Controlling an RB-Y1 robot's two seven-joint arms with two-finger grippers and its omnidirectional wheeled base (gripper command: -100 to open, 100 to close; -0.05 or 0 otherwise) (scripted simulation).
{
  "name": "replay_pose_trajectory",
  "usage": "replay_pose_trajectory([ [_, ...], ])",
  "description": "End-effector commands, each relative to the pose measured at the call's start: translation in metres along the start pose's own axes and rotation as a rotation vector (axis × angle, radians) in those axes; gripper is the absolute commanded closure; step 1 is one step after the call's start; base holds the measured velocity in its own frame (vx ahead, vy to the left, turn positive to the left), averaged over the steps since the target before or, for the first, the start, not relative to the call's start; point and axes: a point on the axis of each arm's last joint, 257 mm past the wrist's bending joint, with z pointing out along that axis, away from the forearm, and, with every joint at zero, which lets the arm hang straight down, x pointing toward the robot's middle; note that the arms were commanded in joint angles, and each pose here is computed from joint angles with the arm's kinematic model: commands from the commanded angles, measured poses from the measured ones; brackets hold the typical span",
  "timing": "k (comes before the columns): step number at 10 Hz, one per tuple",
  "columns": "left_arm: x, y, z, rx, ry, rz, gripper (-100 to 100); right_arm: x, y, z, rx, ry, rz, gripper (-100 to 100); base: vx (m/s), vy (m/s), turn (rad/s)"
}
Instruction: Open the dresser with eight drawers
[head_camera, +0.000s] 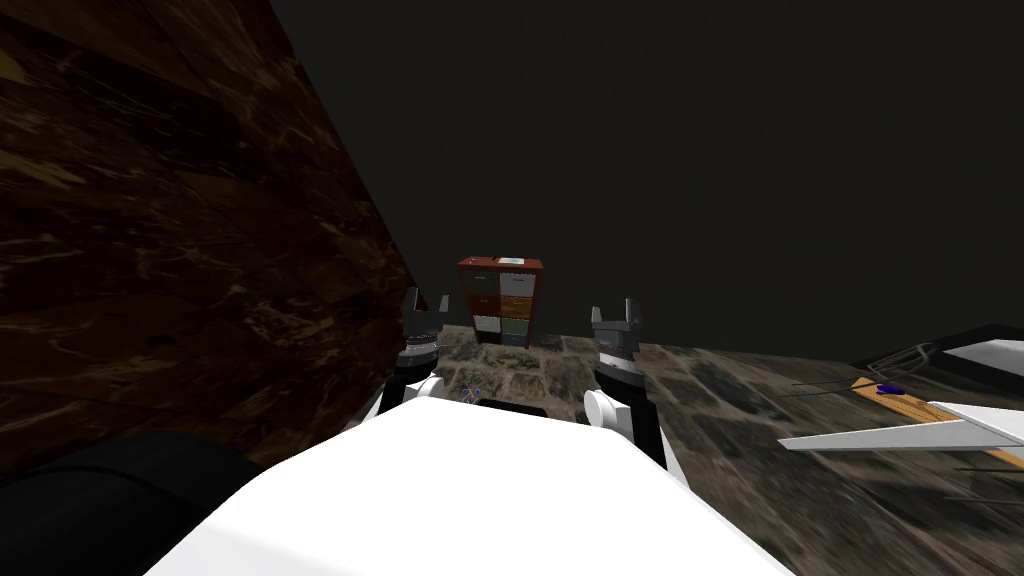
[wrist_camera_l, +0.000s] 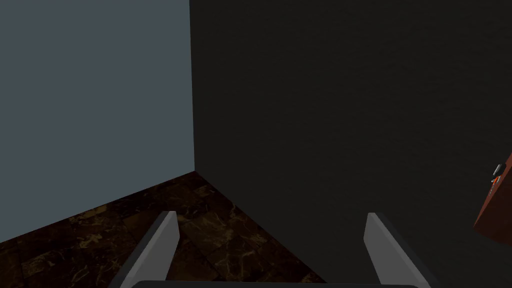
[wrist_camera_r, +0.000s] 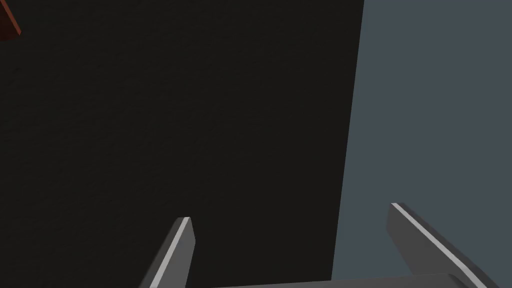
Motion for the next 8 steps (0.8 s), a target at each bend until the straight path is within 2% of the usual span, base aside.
replay_pose_trajectory([
  [1,0.0000,0.0000,0.0000,0.000,0.000,0.000,0,0.0000,0.0000,0.0000,0.000,0.000,0.000,0,0.000,0.000,0.000],
  [8,0.0000,-0.0001,0.0001,0.000,0.000,0.000,0,0.0000,0.0002,0.0001,0.000,0.000,0.000,0,0.000,0.000,0.000],
])
